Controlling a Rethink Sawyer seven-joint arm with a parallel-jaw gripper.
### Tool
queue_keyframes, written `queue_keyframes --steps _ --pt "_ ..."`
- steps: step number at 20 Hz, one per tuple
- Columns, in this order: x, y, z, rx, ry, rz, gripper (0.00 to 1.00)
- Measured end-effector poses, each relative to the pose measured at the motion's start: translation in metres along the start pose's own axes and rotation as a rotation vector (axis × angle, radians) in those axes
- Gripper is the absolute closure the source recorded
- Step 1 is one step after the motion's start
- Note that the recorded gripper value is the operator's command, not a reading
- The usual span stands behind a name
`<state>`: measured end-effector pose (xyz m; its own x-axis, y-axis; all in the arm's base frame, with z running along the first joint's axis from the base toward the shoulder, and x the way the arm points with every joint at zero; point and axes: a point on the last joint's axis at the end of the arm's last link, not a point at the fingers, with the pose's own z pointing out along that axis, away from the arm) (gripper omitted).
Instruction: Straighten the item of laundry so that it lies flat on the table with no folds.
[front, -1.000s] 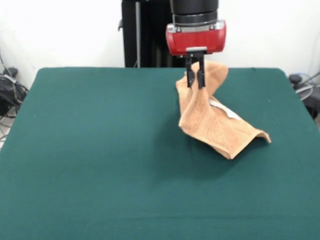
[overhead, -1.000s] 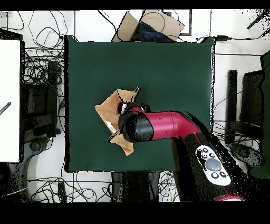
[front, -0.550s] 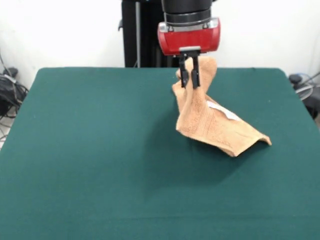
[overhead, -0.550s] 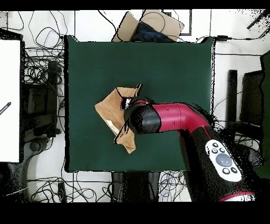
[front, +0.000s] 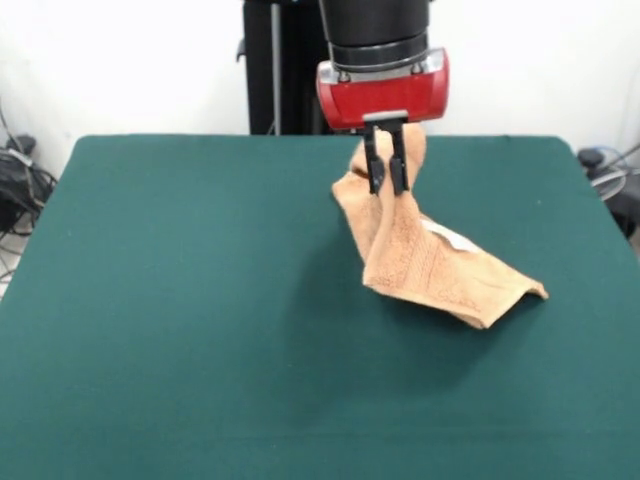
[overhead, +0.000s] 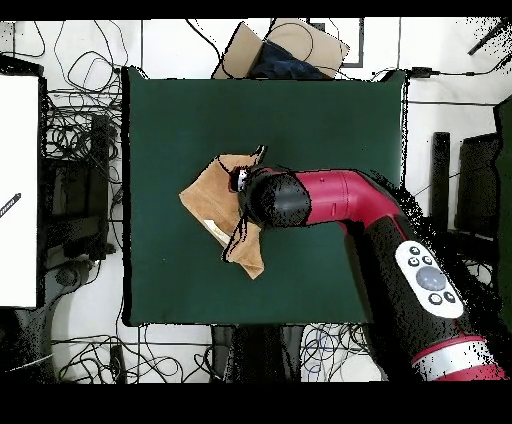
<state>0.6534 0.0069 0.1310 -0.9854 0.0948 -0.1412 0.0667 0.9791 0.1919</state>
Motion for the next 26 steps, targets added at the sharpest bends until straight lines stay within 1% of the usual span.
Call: queue_keyframes --steps 3,4,11,12,13,15,16,17,20,21,26 --pt "-0.008 -0.004 -0.005 0.006 0.015 -0.018 1.0" --pt "-0.014 -0.007 -0.008 0.009 0.026 -0.041 1.0" --pt "-0.031 -0.013 -0.011 0.0 0.063 -0.151 1.0" --pt "-0.032 -0.013 -0.011 -0.004 0.07 -0.17 1.0" --pt "-0.037 -0.013 -0.01 -0.017 0.088 -0.219 1.0" --pt "-0.039 -0.014 -0.009 -0.025 0.099 -0.249 1.0" --pt "-0.041 -0.014 -0.006 -0.038 0.115 -0.292 1.0" --pt "-0.041 -0.015 -0.005 -0.043 0.119 -0.307 1.0" --pt "-0.043 -0.014 -0.002 -0.057 0.126 -0.341 1.0" --pt "-0.044 -0.013 0.001 -0.069 0.13 -0.366 1.0" --pt "-0.043 -0.012 0.012 -0.092 0.137 -0.389 1.0"
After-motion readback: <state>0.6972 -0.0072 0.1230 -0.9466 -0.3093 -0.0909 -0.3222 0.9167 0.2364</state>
